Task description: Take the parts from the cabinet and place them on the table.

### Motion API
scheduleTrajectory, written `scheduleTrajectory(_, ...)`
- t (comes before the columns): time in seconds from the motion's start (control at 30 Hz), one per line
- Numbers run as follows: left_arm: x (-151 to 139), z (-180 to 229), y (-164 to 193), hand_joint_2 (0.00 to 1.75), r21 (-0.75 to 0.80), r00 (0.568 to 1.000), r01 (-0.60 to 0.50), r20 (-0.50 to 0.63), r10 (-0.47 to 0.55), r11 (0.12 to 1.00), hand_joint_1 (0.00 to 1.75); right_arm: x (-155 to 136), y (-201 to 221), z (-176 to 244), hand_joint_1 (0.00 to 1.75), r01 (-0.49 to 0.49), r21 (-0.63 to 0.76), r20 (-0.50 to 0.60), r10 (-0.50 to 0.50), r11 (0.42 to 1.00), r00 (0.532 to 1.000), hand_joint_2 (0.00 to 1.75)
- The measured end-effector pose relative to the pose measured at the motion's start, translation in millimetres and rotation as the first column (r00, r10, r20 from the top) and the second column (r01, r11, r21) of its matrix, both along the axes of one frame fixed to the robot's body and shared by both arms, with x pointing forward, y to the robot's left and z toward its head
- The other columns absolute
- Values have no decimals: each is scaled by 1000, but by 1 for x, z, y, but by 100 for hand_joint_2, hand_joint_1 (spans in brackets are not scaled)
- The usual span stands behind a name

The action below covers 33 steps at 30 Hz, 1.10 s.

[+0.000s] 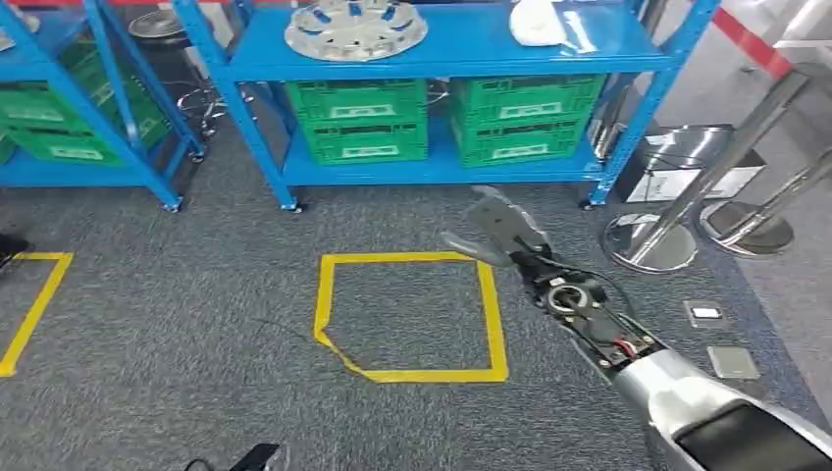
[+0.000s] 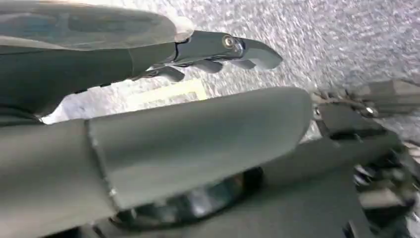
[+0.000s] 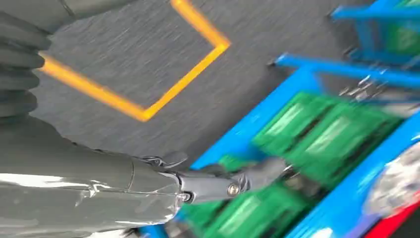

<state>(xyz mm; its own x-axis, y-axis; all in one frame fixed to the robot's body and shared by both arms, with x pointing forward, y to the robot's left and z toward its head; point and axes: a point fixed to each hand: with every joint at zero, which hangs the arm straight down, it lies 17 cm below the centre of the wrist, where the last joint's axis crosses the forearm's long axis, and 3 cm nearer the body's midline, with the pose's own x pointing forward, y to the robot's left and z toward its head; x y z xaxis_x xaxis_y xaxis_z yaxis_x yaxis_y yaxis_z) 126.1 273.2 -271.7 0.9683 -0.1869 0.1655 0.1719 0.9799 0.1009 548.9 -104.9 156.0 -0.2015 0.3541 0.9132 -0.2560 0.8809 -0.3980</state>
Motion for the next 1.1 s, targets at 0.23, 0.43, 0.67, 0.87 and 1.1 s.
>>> scheduleTrajectory(0.23, -16, -3, -2, 0, -4, 1000, -6, -24, 6, 1000, 0, -2, 13, -7, 0, -11, 8, -35, 11, 1000, 999, 0)
scheduleTrajectory(0.43, -10, -2, 3, 0, 8, 1000, -7, -10, 7, 1000, 0, -8, 21, -17, 0, -20, 0, -60, 20, 1000, 998, 0)
scheduleTrajectory(0.67, -12, -3, 1, 0, 5, 1000, -12, -12, 12, 1000, 0, -9, 22, -19, 0, -24, -8, -62, 24, 1000, 998, 0)
scheduleTrajectory(0.87, -14, -3, 10, 0, 18, 1000, -23, -14, 24, 1000, 0, -9, 26, -17, 0, -32, -1, -58, 32, 999, 998, 0)
scheduleTrajectory(1.1, -16, -3, 9, 0, 17, 1000, -22, -15, 23, 1000, 0, -7, 29, -11, 0, -35, -1, -46, 34, 999, 998, 0)
